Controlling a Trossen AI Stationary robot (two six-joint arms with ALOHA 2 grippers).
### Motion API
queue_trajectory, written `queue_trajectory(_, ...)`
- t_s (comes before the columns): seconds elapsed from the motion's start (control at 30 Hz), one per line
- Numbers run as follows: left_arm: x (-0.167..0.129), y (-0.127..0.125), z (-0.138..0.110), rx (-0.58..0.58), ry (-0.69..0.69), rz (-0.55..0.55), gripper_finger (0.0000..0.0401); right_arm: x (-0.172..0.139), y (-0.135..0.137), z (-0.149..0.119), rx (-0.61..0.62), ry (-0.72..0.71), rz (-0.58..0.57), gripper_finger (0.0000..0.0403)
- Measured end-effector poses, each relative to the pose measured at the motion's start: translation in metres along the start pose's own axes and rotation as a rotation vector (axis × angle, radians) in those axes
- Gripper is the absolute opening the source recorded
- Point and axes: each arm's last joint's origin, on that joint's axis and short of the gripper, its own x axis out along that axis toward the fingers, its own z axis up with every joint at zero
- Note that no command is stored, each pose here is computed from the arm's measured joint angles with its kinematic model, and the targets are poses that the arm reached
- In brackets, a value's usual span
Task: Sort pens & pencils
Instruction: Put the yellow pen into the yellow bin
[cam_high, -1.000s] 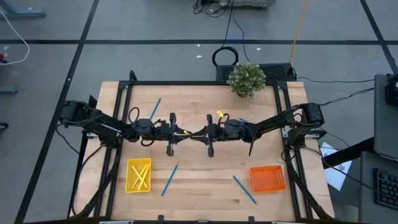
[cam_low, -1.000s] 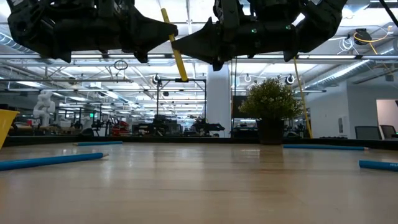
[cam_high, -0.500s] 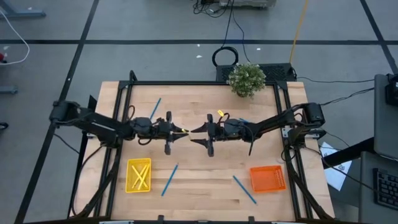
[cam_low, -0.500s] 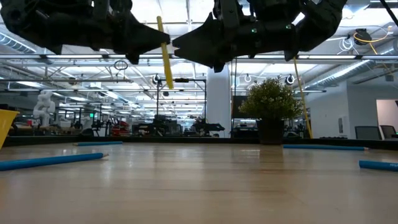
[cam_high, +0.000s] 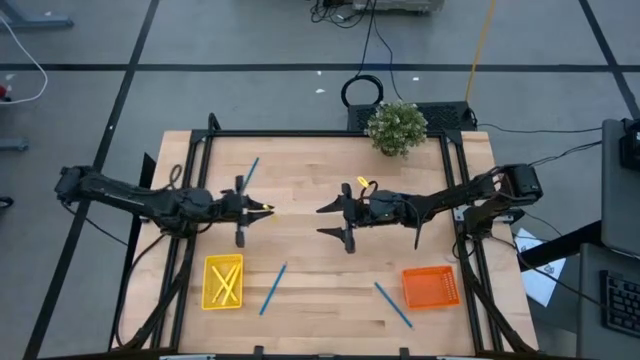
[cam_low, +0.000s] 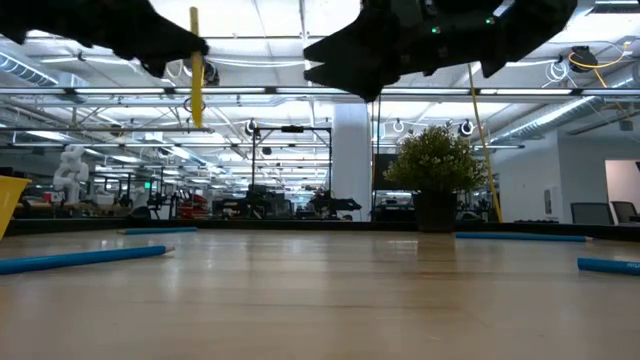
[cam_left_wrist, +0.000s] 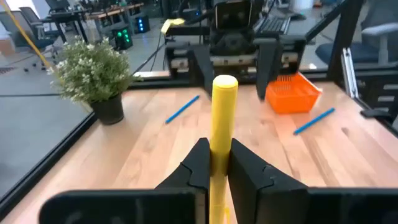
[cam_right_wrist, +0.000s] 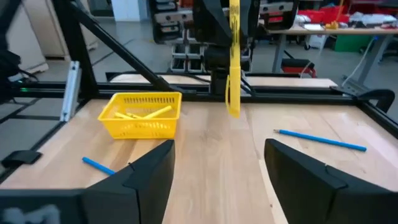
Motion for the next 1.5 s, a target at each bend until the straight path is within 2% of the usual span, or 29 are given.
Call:
queue_trajectory(0.27,-0.018,-0.007,0.002,0.027,-0.006,0.018,0.0031,-0.032,0.005,0.002,-0.033,-0.067,0.007,0.0233)
queue_trajectory(0.5,-0.019,-0.008,0.002,0.028,-0.005,0.051,0.0031,-0.056,0.002,-0.011,-0.051,-0.150,-0.141,0.0232)
queue_trajectory(0.63,-0.019,-0.008,0.002,0.028,-0.004,0.051,0.0031,-0.066,0.001,-0.018,-0.044,-0.197,-0.164,0.0232)
queue_trajectory(1.0,-0.019,-0.008,0.002,0.027,-0.005,0.050,0.0031,-0.069,0.001,-0.020,-0.041,-0.227,-0.163,0.0232)
queue_trajectory(1.13,-0.016,-0.009,0.001,-0.032,0.005,0.024,0.0031,-0.069,0.001,-0.020,-0.041,-0.226,-0.163,0.0232)
queue_trajectory(1.33,-0.001,-0.025,-0.007,0.007,0.149,-0.170,0.0031,-0.069,0.000,-0.021,-0.041,-0.225,-0.164,0.0232)
queue_trajectory(1.5,0.005,-0.047,0.002,-0.013,0.485,-0.239,0.0031,-0.069,0.000,-0.021,-0.044,-0.224,-0.164,0.0232)
